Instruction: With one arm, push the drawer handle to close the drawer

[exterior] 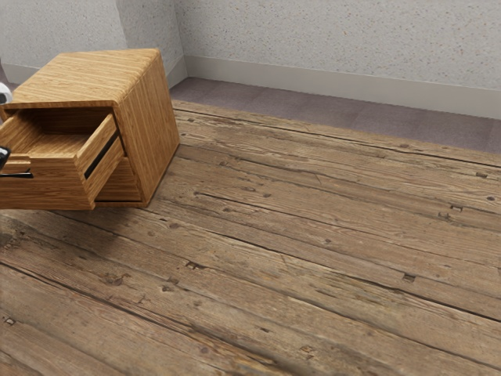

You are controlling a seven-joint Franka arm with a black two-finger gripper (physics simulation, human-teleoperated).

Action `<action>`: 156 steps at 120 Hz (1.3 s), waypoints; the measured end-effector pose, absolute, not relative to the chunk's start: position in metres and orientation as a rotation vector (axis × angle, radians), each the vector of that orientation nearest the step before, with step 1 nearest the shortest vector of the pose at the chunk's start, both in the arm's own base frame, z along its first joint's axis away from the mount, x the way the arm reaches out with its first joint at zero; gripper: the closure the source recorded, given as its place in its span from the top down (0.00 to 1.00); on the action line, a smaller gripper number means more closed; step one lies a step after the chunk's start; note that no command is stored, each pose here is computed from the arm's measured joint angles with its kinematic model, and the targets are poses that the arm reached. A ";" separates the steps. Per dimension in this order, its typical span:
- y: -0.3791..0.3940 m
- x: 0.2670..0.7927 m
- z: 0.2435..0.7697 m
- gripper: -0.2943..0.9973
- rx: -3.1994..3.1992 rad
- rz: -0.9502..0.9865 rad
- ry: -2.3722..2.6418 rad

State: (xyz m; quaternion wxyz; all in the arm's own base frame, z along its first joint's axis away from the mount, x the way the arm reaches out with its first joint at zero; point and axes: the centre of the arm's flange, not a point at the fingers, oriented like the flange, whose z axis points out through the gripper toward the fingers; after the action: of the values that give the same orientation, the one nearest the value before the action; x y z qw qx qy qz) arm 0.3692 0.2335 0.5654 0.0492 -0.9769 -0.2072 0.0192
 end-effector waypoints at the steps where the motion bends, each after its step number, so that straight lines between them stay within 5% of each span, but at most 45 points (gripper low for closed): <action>1: 0.234 0.370 0.565 0.16 -2.973 0.052 -0.632; 156: 0.300 0.455 0.509 0.16 -2.770 -0.496 -0.694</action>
State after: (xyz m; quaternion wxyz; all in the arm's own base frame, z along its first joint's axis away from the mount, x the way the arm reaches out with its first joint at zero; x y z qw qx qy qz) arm 0.4549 0.2999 0.5086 0.1214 -0.9486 -0.2377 -0.1699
